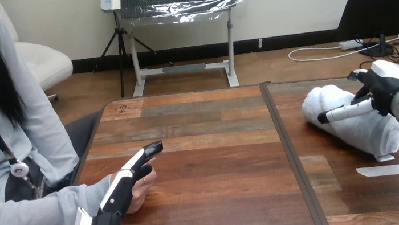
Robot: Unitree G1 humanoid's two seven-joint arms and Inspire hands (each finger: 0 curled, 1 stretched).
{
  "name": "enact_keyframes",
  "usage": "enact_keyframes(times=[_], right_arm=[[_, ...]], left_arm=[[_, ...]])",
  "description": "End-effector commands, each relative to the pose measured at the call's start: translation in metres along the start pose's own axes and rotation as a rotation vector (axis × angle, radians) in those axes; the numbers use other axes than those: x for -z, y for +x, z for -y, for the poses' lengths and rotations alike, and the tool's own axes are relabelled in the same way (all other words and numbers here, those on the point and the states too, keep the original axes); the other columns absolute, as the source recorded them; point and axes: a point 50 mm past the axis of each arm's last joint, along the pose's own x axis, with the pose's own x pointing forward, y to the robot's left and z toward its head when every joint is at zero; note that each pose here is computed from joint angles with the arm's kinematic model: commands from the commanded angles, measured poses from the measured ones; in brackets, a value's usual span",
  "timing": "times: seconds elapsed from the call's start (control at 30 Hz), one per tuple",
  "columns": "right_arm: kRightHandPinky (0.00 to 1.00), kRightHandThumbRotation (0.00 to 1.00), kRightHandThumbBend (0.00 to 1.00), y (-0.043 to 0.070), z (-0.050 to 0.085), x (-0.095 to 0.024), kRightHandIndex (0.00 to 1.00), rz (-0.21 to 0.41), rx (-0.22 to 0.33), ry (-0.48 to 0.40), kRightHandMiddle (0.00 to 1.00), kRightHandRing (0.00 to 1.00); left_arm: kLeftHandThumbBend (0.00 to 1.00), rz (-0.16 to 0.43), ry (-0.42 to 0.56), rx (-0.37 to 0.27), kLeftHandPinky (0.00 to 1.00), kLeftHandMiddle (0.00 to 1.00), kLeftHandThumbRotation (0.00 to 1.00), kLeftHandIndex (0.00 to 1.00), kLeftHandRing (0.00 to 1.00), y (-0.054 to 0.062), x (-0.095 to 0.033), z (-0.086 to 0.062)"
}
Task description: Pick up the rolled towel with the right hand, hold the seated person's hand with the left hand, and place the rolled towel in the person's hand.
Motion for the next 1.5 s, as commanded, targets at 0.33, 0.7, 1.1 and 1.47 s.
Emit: enact_keyframes(times=[0.33,0.7,1.1,1.47], right_arm=[[0.73,0.47,1.0,0.0,-0.026,-0.008,0.9,0.013,-0.035,-0.044,0.81,0.81],[0.62,0.49,0.98,0.0,-0.035,-0.012,0.91,0.017,-0.07,0.013,0.8,0.79],[0.68,0.49,0.9,0.0,-0.04,-0.023,0.91,0.074,-0.106,0.058,0.85,0.84],[0.57,0.54,0.9,-0.002,-0.048,-0.027,0.91,0.107,-0.146,0.067,0.78,0.73]], left_arm=[[1.0,0.09,0.018,0.006,0.84,0.86,0.86,0.82,0.88,0.01,-0.012,-0.005],[1.0,0.106,0.026,0.021,0.81,0.85,0.85,0.82,0.86,0.011,-0.014,-0.006],[0.99,0.097,0.015,0.018,0.82,0.85,0.83,0.81,0.87,0.014,-0.012,-0.005],[0.99,0.102,-0.009,0.025,0.85,0.85,0.82,0.81,0.87,0.019,-0.009,0.0]])
